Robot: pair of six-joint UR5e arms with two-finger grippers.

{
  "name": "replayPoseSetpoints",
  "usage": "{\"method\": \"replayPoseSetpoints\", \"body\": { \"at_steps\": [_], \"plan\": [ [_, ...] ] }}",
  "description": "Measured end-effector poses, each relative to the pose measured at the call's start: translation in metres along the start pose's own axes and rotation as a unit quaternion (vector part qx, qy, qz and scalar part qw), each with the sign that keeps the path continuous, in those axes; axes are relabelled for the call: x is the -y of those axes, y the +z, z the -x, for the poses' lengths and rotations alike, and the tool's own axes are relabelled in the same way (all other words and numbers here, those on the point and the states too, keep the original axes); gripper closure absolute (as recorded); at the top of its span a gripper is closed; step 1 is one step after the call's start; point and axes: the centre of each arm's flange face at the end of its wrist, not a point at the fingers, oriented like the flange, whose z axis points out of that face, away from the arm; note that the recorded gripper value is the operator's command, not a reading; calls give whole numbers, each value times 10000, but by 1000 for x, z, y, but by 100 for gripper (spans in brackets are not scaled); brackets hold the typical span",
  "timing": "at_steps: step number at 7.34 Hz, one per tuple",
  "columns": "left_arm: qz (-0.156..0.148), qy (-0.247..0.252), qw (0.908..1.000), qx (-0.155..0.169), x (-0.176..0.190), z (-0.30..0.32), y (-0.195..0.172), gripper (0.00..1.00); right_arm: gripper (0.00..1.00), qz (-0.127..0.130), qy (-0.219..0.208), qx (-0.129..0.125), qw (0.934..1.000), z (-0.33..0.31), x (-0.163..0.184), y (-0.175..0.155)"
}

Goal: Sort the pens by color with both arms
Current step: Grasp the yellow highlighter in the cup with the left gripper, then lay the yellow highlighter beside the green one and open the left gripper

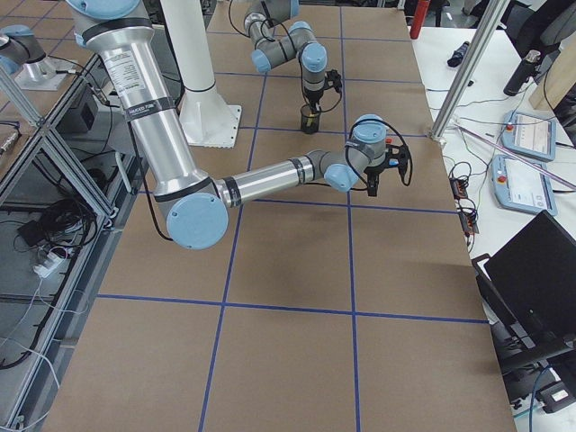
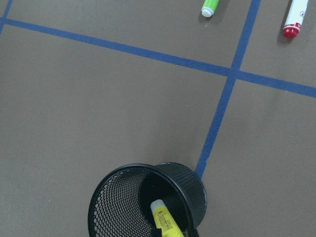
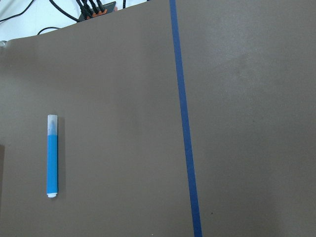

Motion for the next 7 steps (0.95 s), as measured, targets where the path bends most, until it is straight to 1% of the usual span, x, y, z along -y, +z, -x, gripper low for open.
{"method": "replayPoseSetpoints", "body": {
  "at_steps": [2,4,6,7],
  "plan": [
    [-148,-139,9994,-267,26,29,-44,100,0,1,-9,7,10000,2,0,1],
    [-334,-117,9976,-588,50,77,-88,100,0,4,-26,19,10000,5,-1,1],
    [-608,-178,9914,-1147,71,140,-121,100,0,-27,-61,51,10000,11,1,-1],
    [-794,-258,9855,-1475,89,161,-129,100,0,-89,-89,59,9999,16,3,-3]
  ]
}}
